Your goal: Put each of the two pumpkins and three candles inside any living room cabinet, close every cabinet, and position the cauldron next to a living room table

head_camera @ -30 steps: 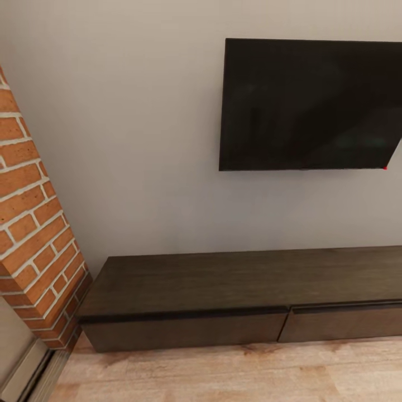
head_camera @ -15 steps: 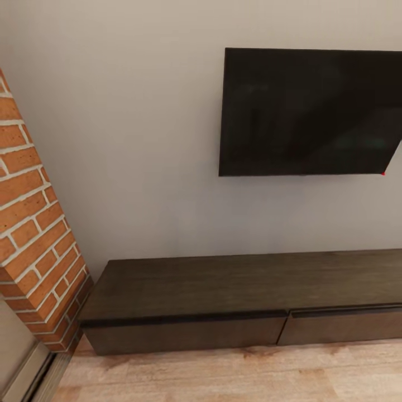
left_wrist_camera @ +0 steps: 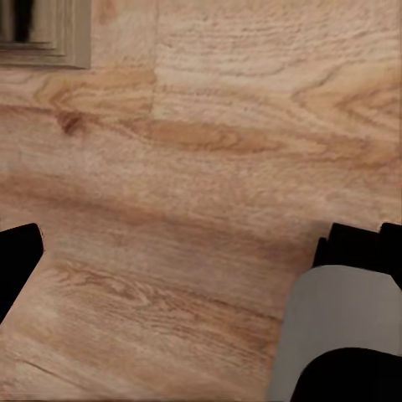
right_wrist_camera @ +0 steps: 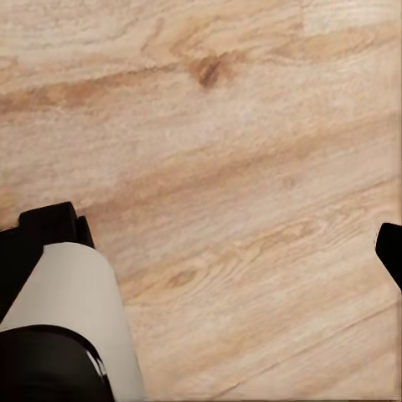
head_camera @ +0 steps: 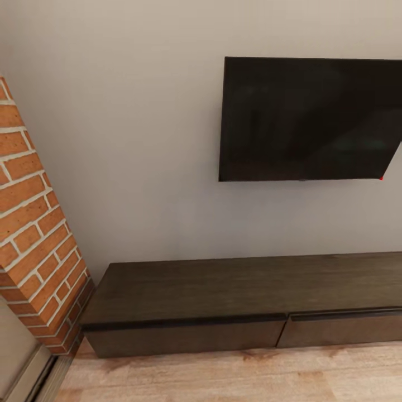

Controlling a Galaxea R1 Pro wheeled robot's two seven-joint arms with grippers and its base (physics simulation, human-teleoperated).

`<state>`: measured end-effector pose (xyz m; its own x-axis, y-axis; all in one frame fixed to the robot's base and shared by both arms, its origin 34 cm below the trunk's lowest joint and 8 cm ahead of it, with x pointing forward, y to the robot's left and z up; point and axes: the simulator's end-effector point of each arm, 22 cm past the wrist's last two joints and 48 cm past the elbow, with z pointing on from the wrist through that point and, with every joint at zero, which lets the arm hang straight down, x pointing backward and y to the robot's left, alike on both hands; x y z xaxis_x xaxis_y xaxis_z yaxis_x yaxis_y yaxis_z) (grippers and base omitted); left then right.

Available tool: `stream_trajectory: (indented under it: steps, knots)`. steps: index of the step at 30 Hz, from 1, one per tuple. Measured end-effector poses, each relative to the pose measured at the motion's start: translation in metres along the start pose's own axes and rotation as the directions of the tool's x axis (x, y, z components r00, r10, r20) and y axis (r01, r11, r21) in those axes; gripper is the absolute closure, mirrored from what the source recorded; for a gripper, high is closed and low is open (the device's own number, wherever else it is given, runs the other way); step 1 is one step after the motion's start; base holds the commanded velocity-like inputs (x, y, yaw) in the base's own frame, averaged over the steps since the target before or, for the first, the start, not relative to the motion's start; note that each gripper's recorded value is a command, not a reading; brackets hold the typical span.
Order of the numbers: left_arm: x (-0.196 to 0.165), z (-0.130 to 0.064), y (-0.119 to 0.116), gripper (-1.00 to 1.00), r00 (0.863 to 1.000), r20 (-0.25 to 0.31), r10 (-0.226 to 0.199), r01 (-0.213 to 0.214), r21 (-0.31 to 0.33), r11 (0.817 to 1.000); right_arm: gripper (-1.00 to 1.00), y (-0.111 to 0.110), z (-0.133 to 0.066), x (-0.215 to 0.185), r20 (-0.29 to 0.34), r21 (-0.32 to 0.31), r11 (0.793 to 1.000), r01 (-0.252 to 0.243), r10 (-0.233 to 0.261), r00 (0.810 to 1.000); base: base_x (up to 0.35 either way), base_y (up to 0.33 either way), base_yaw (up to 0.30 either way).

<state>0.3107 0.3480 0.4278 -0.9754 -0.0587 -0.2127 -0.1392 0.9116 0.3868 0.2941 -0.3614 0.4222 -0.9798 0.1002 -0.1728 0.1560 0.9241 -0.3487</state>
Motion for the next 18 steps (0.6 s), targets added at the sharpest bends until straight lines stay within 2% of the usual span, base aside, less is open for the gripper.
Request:
stream_trajectory:
  steps: [7,14,18]
  knots:
    - [0.03,-0.011,0.013,-1.0,0.999,-0.042,0.027,-0.027,-0.008,1.0,-1.0,-0.006,-0.012,0.017,-0.023,0.004,1.0,0.014,-0.014,1.0,0.0,0.0,0.0]
    - [0.054,-0.024,0.019,-1.0,0.995,-0.061,0.079,-0.079,0.0,0.997,-1.0,-0.015,-0.024,0.041,-0.057,0.008,1.0,0.028,-0.027,0.998,0.0,0.0,0.0]
    - [0.063,-0.032,0.011,-1.0,0.994,-0.072,0.087,-0.084,0.051,0.995,-1.0,-0.019,-0.031,0.053,-0.073,0.008,0.999,0.036,-0.035,0.997,0.0,0.0,0.0]
